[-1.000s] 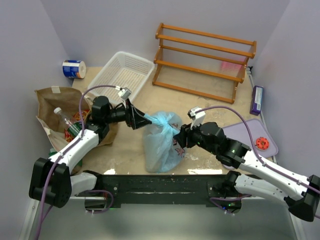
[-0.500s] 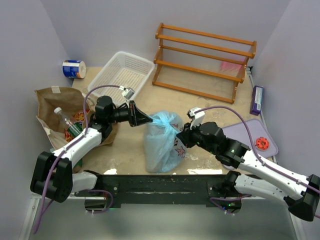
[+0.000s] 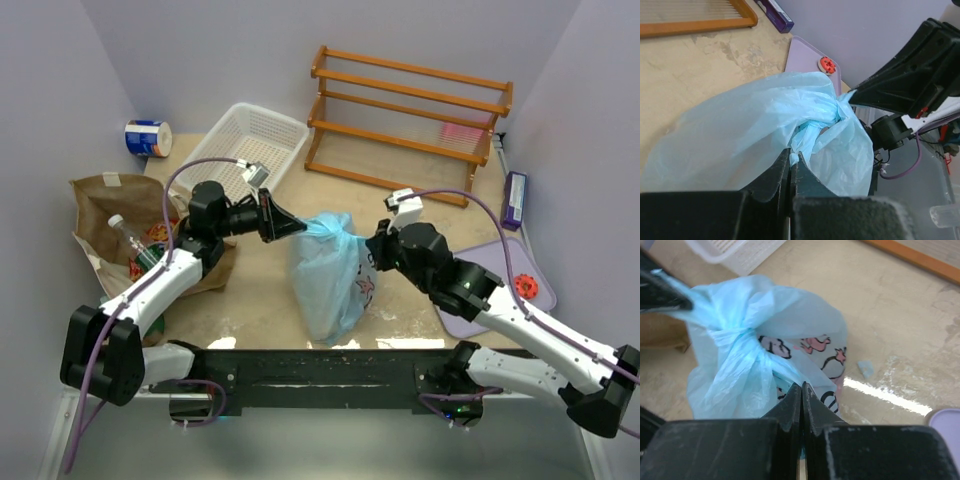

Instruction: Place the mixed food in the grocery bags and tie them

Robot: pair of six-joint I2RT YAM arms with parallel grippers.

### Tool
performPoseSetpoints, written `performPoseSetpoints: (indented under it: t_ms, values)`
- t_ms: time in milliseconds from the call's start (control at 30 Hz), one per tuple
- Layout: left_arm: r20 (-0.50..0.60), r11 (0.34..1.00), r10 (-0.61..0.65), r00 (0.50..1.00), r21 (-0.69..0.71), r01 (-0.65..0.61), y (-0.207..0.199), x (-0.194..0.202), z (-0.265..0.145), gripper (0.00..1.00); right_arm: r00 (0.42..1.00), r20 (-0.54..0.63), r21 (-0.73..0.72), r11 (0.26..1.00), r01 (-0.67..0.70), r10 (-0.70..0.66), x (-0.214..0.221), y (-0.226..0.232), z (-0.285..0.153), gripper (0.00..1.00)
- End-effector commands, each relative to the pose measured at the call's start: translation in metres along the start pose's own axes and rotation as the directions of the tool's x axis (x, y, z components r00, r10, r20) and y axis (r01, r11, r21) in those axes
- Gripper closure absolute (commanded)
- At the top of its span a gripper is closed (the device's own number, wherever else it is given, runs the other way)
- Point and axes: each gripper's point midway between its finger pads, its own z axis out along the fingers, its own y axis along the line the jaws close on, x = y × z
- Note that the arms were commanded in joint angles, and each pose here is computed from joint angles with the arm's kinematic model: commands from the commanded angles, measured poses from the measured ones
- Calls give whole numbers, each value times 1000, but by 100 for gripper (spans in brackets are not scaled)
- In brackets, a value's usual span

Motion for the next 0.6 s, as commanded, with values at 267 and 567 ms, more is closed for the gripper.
performPoseSetpoints:
  t_ms: [267,567]
  values:
    - [24,983,89,996,-164,-84,25,-12,-31,100,978,-16,277,940,-197,210,25,-92,16,100]
    - [-14,962,112,994,-250,-112,40,-1,-43,100,972,-33,339,918,-207,231,39,-110,11,100]
